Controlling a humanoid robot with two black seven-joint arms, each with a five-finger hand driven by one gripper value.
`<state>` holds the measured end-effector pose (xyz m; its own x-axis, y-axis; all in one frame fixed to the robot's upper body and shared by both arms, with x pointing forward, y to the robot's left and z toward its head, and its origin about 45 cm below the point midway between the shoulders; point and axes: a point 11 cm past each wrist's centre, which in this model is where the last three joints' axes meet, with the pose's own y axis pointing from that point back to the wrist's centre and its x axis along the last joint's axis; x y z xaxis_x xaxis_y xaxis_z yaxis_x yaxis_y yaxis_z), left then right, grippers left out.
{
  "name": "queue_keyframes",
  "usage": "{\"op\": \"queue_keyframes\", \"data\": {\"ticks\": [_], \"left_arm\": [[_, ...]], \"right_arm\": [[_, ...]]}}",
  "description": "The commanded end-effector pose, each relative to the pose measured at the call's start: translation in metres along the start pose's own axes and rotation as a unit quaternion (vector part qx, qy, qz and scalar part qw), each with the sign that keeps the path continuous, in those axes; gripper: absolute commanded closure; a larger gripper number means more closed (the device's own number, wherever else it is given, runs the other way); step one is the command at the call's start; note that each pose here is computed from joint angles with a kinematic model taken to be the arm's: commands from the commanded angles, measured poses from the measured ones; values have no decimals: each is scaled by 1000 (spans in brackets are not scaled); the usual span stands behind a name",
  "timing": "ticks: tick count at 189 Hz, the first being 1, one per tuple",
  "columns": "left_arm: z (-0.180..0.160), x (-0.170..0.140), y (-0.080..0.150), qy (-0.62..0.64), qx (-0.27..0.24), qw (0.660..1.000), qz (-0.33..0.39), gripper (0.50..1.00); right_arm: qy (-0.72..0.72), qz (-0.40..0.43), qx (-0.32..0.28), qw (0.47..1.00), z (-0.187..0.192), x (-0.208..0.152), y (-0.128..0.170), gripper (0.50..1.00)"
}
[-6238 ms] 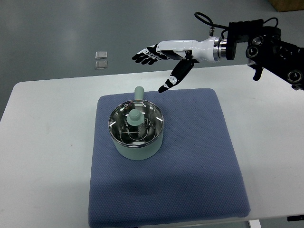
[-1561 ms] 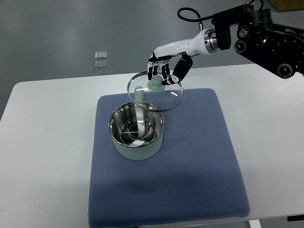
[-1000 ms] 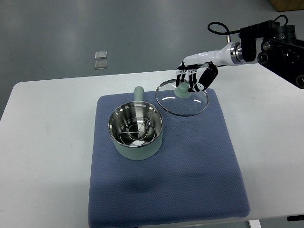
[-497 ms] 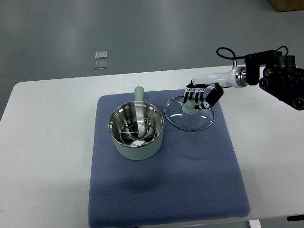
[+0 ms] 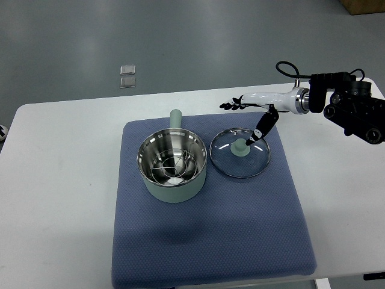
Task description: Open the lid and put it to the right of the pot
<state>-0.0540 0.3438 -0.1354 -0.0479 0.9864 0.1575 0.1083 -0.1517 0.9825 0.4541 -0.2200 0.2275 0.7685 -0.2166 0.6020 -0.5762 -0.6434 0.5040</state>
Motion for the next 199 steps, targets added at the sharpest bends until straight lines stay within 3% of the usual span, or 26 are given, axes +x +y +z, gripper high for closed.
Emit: {"op": "queue_keyframes", "data": {"ticks": [1,46,103,136,199], "left_arm": [[0,0,0,0,0,1000,0,500],[0,0,0,0,0,1000,0,500],[0,0,0,0,0,1000,0,500],[0,0,0,0,0,1000,0,500],[0,0,0,0,-1,1000,0,500]], "right_arm": [[-76,20,25,997,-3,9,4,566],[-263,54,52,962,2,16,-1,566],[-564,97,83,816,23,12,-12,566],[-607,104,97,782,33,-1,-13,564],[-612,104,96,778,35,-6,-16,564]]}}
